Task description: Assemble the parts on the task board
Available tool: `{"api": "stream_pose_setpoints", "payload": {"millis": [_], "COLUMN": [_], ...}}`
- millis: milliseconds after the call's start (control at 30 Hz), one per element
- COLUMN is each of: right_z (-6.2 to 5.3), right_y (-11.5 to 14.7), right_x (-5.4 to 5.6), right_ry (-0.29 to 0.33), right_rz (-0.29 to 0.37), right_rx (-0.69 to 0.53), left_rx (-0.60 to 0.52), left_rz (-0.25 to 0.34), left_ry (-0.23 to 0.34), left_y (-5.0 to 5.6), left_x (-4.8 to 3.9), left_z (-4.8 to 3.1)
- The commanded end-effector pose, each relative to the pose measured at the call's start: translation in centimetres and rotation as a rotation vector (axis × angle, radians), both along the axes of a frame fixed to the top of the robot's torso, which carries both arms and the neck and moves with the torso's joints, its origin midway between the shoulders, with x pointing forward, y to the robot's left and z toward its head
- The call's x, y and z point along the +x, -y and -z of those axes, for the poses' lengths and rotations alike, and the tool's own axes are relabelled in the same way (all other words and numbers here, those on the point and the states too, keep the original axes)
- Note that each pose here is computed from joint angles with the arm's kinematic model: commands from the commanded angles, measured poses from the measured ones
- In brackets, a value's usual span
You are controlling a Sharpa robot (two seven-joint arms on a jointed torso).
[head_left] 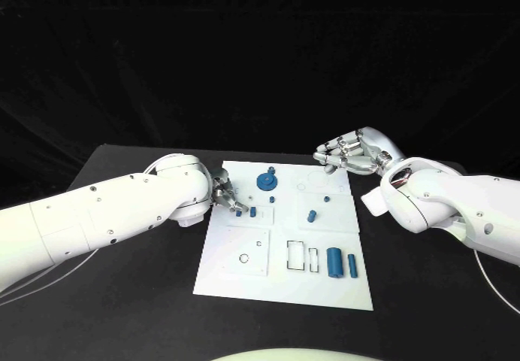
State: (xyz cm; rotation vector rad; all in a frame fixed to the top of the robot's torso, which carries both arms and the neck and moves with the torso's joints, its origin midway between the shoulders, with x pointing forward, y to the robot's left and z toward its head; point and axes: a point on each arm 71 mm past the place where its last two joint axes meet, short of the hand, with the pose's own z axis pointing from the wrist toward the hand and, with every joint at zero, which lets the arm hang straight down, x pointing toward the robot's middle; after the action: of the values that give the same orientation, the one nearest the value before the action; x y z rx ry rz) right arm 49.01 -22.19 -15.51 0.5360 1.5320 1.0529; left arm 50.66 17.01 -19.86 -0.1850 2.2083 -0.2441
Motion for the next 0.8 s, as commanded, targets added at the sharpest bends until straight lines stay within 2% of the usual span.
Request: {"api": "stream_pose_setpoints", "payload": {"millis": [33, 333, 500, 600, 667, 800], "right_z": [0.0, 0.0, 0.0, 0.1, 0.1, 0.1], "right_y": [-0.1, -0.1, -0.1, -0.1, -0.1, -0.1], "right_x": [-0.1, 0.0, 0.0, 0.0, 0.0, 0.0], "right_ry": [0.003, 0.003, 0.003, 0.003, 0.002, 0.002], "right_rz": [-0.016, -0.016, -0.015, -0.015, -0.014, -0.014], "right_rx": [0.000, 0.000, 0.000, 0.000, 0.000, 0.000], "left_rx": [-0.009, -0.036, -0.064, -0.132, -0.214, -0.370], "left_rz": [-0.033, -0.047, -0.054, -0.058, -0.044, 0.038], "left_ry": [0.003, 0.016, 0.027, 0.047, 0.083, 0.190], "left_y": [0.0, -0.1, -0.3, -0.3, -0.1, 0.8], "left_x": [-0.02, 0.02, 0.02, 0.05, 0.19, 0.44], "left_z": [-0.11, -0.33, -0.83, -1.45, -2.13, -3.52]}}
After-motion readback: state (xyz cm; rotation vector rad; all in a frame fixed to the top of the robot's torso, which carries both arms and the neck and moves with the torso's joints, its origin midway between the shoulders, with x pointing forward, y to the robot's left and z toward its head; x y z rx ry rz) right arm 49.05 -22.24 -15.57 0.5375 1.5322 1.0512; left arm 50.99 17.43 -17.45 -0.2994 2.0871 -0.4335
